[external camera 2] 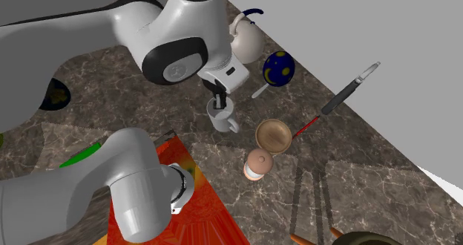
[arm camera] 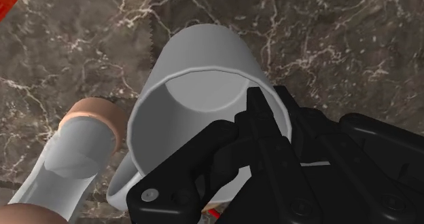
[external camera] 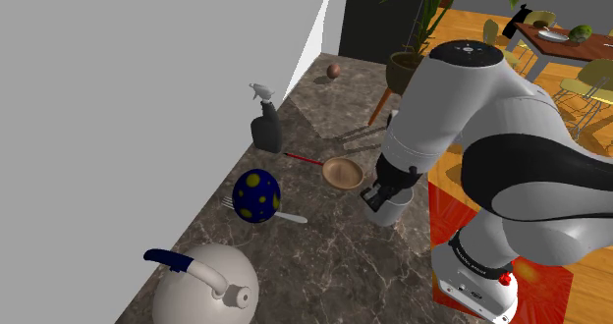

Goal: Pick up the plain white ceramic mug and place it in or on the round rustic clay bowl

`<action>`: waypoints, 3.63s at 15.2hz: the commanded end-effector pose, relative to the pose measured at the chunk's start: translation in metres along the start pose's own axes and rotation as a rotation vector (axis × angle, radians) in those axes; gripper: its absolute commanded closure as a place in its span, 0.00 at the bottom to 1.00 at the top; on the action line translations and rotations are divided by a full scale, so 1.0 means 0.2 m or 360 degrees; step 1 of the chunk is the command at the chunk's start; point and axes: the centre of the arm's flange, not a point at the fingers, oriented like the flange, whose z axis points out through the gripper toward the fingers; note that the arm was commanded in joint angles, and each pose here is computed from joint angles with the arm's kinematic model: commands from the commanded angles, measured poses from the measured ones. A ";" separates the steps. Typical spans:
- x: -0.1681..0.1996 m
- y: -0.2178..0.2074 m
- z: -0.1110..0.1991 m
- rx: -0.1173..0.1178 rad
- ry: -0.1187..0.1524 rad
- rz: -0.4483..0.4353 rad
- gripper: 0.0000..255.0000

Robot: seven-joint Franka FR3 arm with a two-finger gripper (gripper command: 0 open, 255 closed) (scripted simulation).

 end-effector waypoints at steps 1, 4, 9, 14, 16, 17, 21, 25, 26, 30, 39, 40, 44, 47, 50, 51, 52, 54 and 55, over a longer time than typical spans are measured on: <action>0.01 0.00 -0.05 -0.0001 0.0000 0.0000 1.00; 0.01 0.00 -0.13 -0.0001 0.0000 0.0000 1.00; 0.21 0.06 -0.19 0.0000 0.0000 0.0000 1.00; 0.52 0.15 -0.20 0.0000 0.0000 0.0000 1.00; 0.65 0.18 -0.21 -0.0001 0.0000 0.0000 1.00; 0.71 0.20 -0.21 -0.0001 0.0000 0.0000 1.00; 0.97 0.27 -0.22 -0.0001 0.0000 0.0000 1.00; 0.97 0.27 -0.14 -0.0001 0.0000 0.0000 1.00; 0.97 0.27 -0.12 -0.0001 0.0000 0.0000 1.00; 0.96 0.27 -0.01 -0.0001 0.0000 0.0000 1.00; 0.94 0.26 0.24 -0.0001 0.0000 0.0000 1.00; 0.94 0.26 0.24 -0.0001 0.0000 0.0000 1.00; 0.94 0.26 0.24 -0.0001 0.0000 0.0000 1.00; 0.94 0.26 0.24 -0.0001 0.0000 0.0000 1.00; 0.94 0.26 0.24 -0.0001 0.0000 0.0000 0.00; 0.94 0.26 0.24 -0.0001 0.0000 0.0000 0.00; 0.94 0.26 0.24 -0.0001 0.0000 0.0000 0.00; 0.94 0.26 0.18 -0.0001 0.0000 0.0000 0.00; 0.94 0.26 0.11 0.0000 0.0000 0.0000 0.00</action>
